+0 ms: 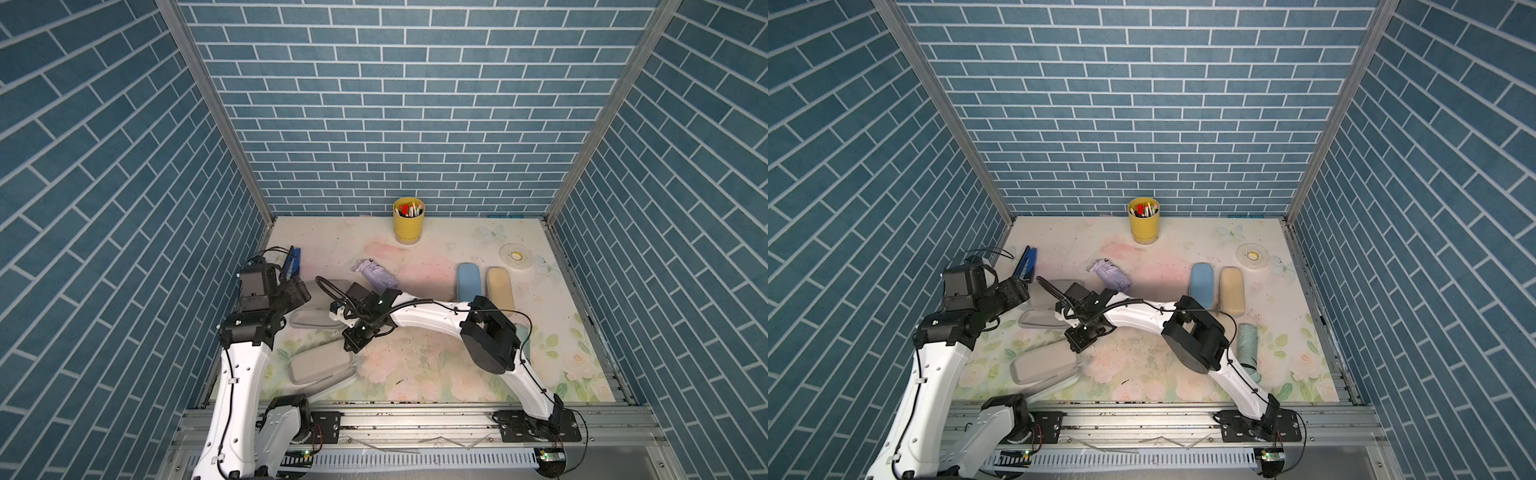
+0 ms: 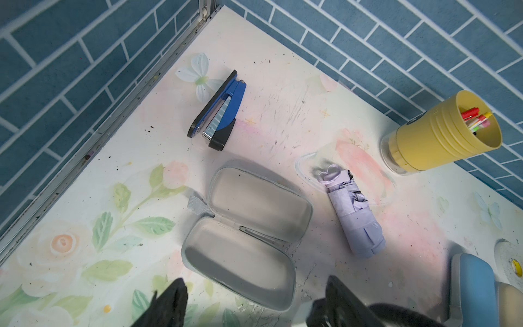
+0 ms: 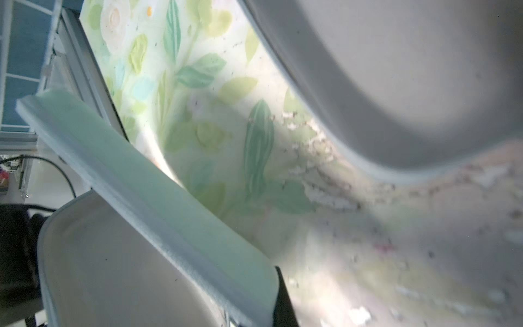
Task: Put umbrellas into zippered umbrella sleeves
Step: Pick up the umbrella sleeve at the center of the board, then place the umbrella sleeve at the center of the board.
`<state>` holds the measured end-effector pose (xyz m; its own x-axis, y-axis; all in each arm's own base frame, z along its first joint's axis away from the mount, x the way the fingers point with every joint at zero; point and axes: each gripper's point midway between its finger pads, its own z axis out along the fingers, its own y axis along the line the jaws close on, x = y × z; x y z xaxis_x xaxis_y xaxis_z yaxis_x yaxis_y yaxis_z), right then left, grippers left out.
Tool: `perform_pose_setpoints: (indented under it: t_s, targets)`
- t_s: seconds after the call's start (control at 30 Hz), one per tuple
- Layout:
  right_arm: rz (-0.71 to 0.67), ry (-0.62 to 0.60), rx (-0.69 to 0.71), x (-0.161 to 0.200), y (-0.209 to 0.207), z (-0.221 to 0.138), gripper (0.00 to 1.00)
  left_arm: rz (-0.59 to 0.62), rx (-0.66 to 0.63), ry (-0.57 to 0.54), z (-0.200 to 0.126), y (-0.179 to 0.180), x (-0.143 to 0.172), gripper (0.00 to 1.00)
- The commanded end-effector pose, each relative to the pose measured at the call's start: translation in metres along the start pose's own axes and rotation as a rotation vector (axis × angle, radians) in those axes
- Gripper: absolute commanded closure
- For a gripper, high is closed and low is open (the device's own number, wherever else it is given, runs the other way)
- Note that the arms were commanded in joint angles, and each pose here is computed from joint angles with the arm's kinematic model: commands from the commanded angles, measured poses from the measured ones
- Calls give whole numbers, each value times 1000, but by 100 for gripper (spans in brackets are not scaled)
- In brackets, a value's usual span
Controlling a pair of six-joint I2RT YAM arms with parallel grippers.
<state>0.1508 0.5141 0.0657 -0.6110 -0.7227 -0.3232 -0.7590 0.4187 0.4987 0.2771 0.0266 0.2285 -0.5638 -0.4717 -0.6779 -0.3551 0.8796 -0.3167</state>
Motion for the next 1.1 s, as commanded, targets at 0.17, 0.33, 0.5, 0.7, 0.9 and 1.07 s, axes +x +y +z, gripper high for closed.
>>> perform_pose_setpoints:
  t_s: [0.17, 0.33, 0.5, 0.7, 0.9, 1.07]
  targets:
    - [201, -234, 35, -3, -35, -98, 100, -24, 104, -11, -7, -22, -13, 26]
    - [634, -451, 200, 33, -116, -155, 100, -25, 238, 21, -4, -56, -4, 26]
    - [1078, -577, 448, 114, -174, -185, 100, 100, 337, 83, 4, -117, 37, 22]
    - [1270, -570, 520, 154, -187, -165, 100, 169, 419, 224, 26, -165, 106, 21]
    - [1079, -479, 502, 148, -160, -187, 55, 178, 444, 386, 37, -168, 174, 19]
    - [714, -253, 624, 149, -165, -212, 44, 150, 482, 485, 38, -168, 222, 18]
